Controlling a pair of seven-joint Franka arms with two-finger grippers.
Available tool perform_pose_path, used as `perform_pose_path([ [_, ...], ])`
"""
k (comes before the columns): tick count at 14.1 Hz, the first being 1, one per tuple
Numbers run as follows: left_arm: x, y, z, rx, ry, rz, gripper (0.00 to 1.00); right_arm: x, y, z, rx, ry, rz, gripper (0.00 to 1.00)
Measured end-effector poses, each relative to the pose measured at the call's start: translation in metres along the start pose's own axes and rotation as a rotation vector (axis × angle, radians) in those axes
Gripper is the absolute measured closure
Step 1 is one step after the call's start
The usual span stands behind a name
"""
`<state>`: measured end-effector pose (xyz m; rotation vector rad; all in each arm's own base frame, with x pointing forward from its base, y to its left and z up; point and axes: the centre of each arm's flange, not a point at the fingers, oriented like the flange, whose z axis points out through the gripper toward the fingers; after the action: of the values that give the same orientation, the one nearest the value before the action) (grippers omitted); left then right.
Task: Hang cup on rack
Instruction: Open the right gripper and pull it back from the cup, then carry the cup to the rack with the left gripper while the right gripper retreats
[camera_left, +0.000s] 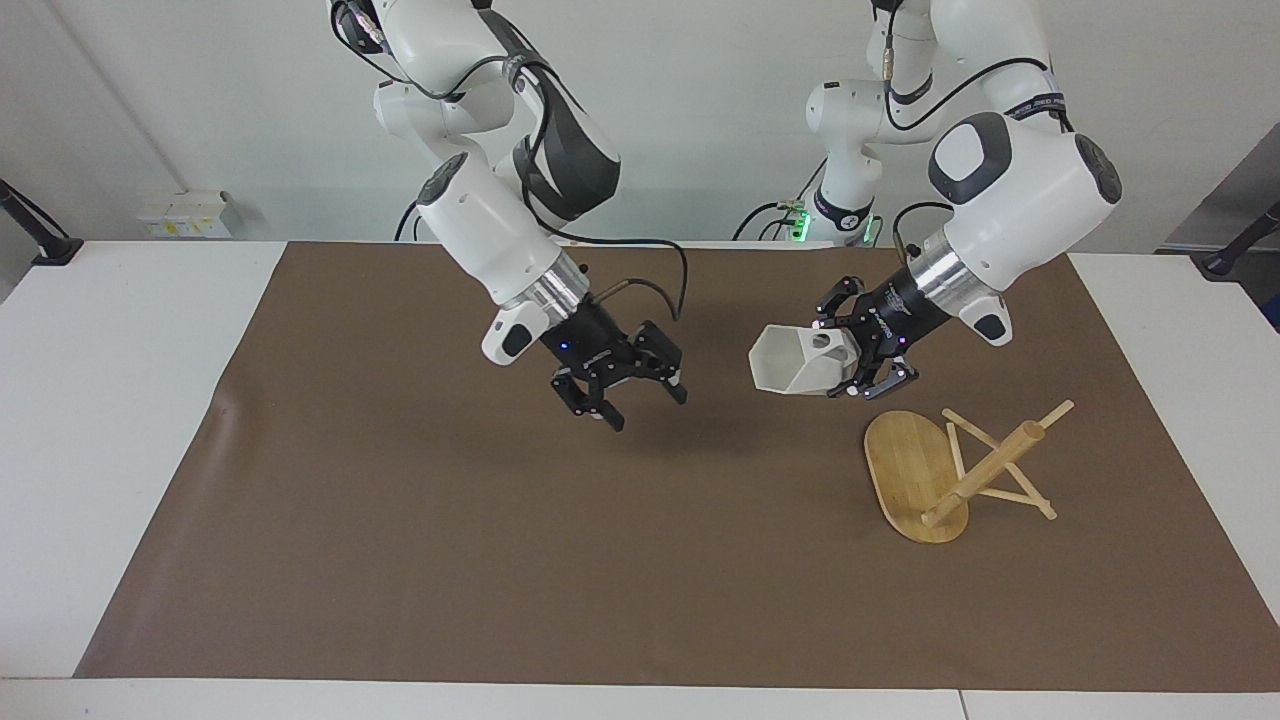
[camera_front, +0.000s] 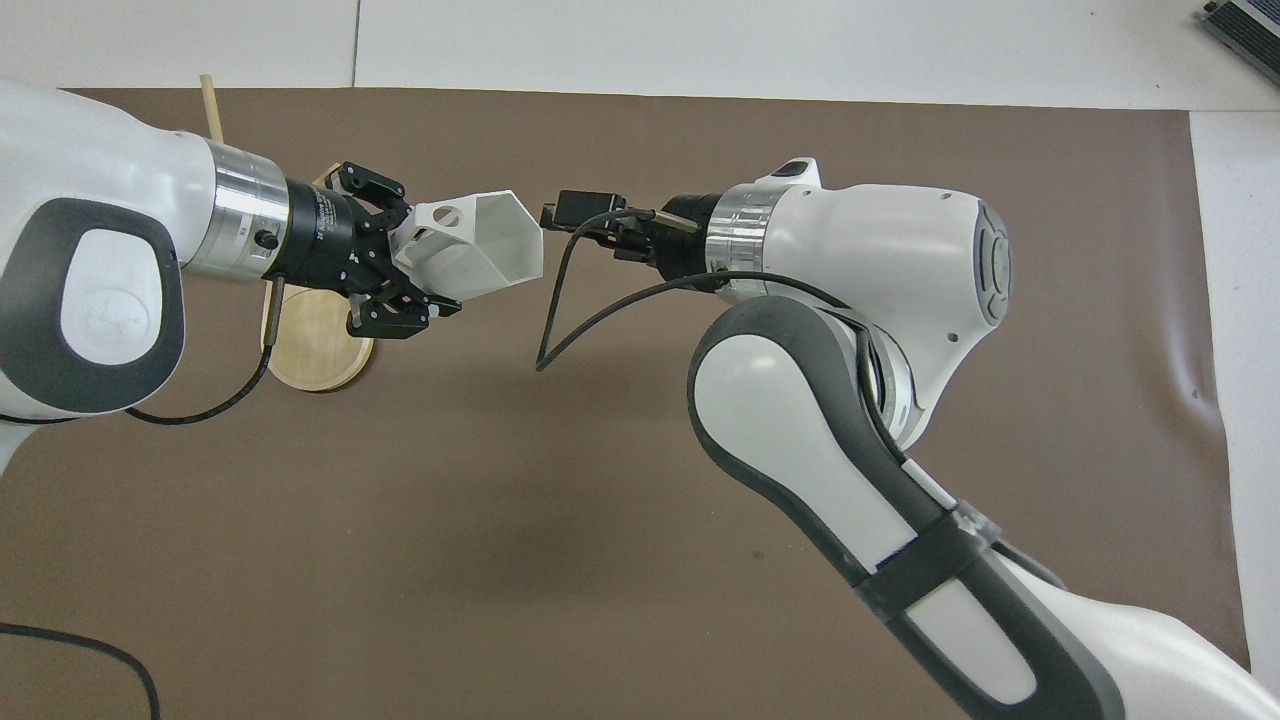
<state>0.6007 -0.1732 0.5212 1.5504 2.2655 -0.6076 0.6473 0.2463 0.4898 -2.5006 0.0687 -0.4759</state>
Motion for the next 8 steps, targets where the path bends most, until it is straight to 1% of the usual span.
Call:
perform_pose_path([
  [2, 0.013, 0.008, -0.003, -0.024, 0.041, -0.078, 0.26, 0.006, 0.023, -0.006, -0.057, -0.040, -0.038, 0.00],
  [3, 0.021, 0.012, -0.007, -0.044, 0.066, -0.127, 0.26, 0.009, 0.034, -0.011, -0.102, -0.068, -0.069, 0.00],
  [6, 0.036, 0.018, -0.012, -0.068, 0.093, -0.230, 0.26, 0.018, 0.062, -0.035, -0.273, -0.133, -0.181, 0.00],
  [8, 0.043, 0.020, -0.014, -0.079, 0.099, -0.304, 0.26, 0.023, 0.081, -0.055, -0.370, -0.167, -0.202, 0.00],
])
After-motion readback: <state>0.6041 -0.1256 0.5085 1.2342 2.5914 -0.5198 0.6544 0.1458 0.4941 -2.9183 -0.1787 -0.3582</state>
